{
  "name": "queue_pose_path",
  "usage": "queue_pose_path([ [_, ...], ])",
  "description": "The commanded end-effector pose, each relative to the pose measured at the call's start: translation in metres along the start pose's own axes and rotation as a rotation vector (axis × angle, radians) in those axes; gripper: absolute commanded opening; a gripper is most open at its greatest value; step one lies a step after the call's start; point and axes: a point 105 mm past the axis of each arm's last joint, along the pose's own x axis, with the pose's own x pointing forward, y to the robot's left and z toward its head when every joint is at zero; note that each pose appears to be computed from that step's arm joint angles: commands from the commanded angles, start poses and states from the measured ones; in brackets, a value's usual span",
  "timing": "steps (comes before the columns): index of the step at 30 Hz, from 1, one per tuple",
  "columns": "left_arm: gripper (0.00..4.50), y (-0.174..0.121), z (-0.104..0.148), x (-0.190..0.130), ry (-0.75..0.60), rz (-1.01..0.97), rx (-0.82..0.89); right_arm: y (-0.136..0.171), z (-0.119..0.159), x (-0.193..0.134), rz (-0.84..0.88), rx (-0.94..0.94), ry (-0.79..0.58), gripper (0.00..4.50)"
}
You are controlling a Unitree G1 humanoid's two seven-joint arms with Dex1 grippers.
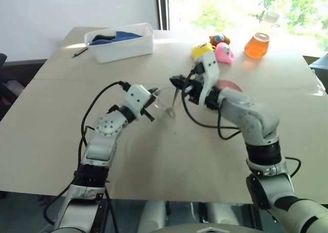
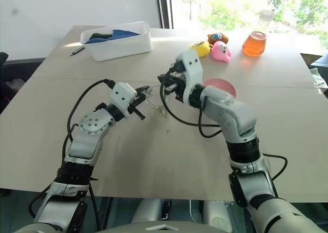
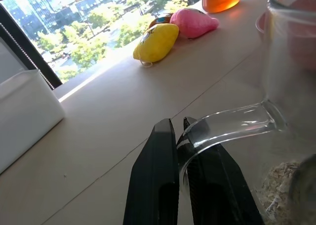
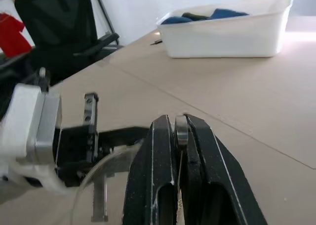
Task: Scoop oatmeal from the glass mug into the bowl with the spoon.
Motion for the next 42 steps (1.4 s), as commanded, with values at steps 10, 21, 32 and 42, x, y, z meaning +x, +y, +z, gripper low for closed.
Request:
queue_pose_path([
  [10, 0.18, -0.007, -0.004, 0.006, 0.002, -0.014, 0.008, -0.014, 0.029, -0.019, -0.068, 0.235, -0.069, 0.00],
  [21, 0.18, -0.009, -0.005, 0.010, -0.027, -0.043, 0.016, -0.034, 0.035, -0.029, -0.163, 0.438, -0.071, 0.00],
  [32, 0.18, -0.006, 0.007, 0.015, -0.037, -0.083, 0.041, -0.009, 0.023, -0.017, -0.133, 0.139, -0.009, 0.00],
  [42, 0.18, 0.000, 0.022, 0.022, 0.007, -0.103, 0.045, 0.025, -0.015, -0.010, 0.026, -0.139, 0.011, 0.00],
])
